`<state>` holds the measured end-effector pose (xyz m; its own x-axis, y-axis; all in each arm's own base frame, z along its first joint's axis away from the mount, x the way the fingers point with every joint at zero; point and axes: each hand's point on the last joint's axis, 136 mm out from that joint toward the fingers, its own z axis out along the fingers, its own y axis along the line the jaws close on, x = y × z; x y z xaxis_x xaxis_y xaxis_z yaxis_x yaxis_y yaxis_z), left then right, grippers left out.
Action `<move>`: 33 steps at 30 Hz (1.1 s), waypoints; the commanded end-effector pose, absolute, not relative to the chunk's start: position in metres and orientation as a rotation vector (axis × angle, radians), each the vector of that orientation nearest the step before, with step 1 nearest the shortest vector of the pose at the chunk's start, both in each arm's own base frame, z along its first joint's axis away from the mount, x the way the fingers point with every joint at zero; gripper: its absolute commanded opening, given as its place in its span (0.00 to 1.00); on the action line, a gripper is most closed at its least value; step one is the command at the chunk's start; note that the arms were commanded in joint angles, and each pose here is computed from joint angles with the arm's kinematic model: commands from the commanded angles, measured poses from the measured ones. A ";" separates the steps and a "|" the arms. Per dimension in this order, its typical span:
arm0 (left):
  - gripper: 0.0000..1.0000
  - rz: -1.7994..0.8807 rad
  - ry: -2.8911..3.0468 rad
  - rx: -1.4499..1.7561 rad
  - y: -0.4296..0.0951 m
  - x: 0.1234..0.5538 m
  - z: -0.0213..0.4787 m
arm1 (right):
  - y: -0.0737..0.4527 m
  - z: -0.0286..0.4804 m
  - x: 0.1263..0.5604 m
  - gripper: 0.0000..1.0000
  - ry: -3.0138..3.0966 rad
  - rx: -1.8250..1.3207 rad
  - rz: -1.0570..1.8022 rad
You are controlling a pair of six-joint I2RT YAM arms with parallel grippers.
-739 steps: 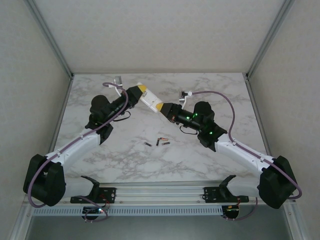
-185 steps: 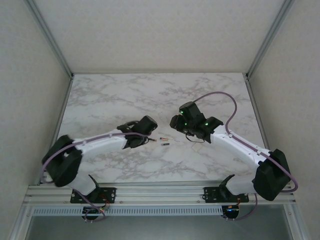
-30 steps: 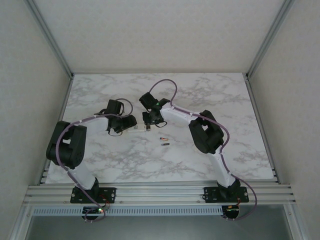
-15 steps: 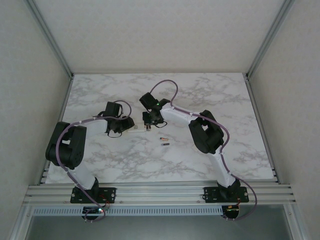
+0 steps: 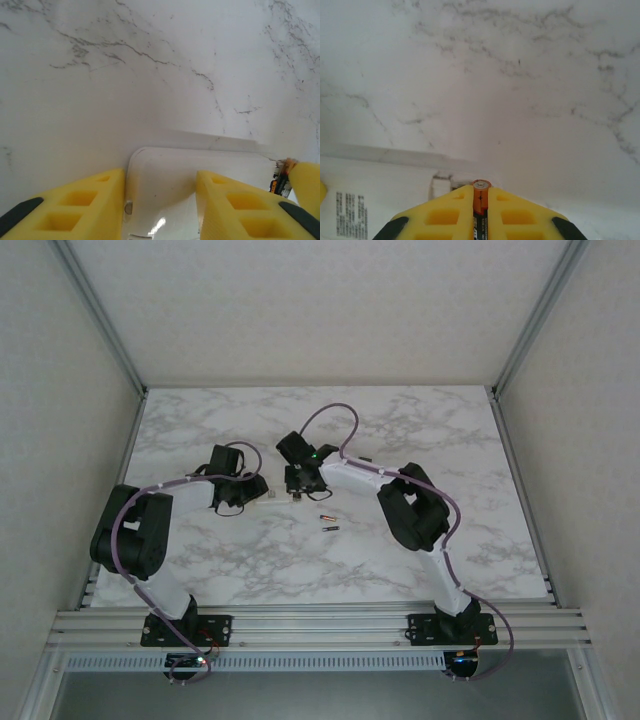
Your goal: Load the batteries into the remote control
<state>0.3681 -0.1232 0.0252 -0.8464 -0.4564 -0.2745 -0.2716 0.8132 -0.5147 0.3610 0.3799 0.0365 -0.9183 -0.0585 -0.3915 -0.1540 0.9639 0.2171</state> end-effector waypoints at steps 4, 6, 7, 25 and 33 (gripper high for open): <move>0.39 -0.727 2.652 -0.534 -0.139 0.352 0.024 | 0.352 0.011 0.339 0.10 2.725 -0.063 0.195; 0.39 -0.726 2.650 -0.538 -0.139 0.353 0.024 | 0.351 0.010 0.334 0.08 2.727 -0.047 0.211; 0.38 -0.727 2.650 -0.541 -0.139 0.353 0.024 | 0.352 0.011 0.332 0.08 2.736 -0.040 0.224; 0.35 -0.738 2.658 -0.538 -0.150 0.344 0.017 | 0.350 -0.040 0.288 0.00 2.986 -0.073 0.161; 0.43 -0.654 2.647 -0.524 -0.142 0.349 0.025 | 0.347 0.041 0.316 0.00 2.799 -0.128 0.188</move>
